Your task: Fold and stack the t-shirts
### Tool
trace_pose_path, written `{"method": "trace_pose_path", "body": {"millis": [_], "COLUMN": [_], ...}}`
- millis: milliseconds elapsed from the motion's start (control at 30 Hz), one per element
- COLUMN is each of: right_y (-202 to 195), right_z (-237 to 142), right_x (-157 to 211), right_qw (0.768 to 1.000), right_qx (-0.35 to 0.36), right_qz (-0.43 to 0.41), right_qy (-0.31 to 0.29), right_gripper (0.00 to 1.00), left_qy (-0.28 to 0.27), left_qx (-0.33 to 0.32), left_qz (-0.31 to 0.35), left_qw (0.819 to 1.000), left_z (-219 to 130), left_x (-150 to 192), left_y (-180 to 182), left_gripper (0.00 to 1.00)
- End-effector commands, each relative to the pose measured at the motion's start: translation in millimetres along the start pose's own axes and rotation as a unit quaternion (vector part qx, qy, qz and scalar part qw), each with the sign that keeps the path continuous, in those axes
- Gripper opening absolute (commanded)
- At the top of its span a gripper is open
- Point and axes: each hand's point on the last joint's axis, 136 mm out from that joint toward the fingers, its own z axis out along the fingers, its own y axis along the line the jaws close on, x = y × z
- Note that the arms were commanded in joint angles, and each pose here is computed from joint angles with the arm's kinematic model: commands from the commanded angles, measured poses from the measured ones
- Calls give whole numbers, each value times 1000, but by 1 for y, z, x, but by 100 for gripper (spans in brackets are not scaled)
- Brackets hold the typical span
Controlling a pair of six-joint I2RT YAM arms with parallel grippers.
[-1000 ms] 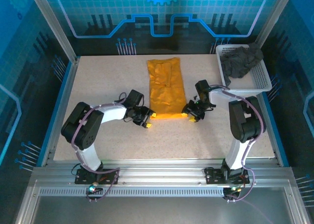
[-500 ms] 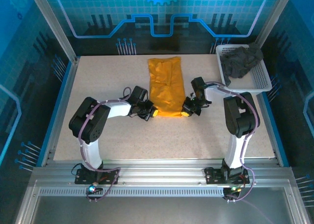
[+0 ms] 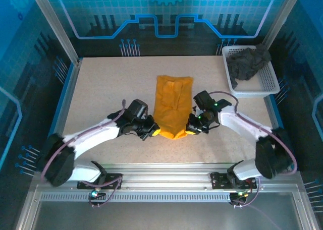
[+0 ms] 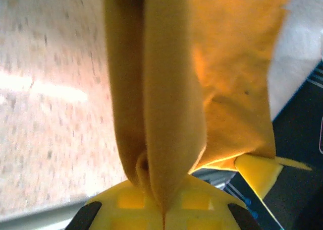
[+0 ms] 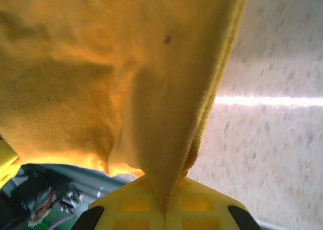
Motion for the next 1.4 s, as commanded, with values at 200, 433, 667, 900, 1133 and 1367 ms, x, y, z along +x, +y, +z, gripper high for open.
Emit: {"method": "trace_pose_path", "body": {"millis": [200,433,667,900,1133,1367], "right_y": [19,35,36,49,28,-3], "right_z": [-68,-71,-45,-56,-97,-85], "right_x": [23,-63,-185,-237,-176,-88], "right_qw": [998,993,989,994,990,985], "right_qx": [-13,-18,-11,-22,-33,-86], "right_qz": [60,106,132,53,24,49], "right_qy": [-27,-54,-69,-97,-137,-144], "right_gripper": [0,0,1,59,62,61], "left_qy": [-49,-81,-90,-100,-105,-95], "left_qx": [64,110,93,67,52,110], "left_qz": [10,-23,-48,-17,-44,-135], "left_qw": [997,990,990,993,992,980], "left_z": [-69,-48,9,6,-8,52], "left_x": [11,-70,-173,-194,-91,-32], "left_y": [-43,-105,-129,-141,-97,-80], "left_gripper": [0,0,0,49,53,69]}}
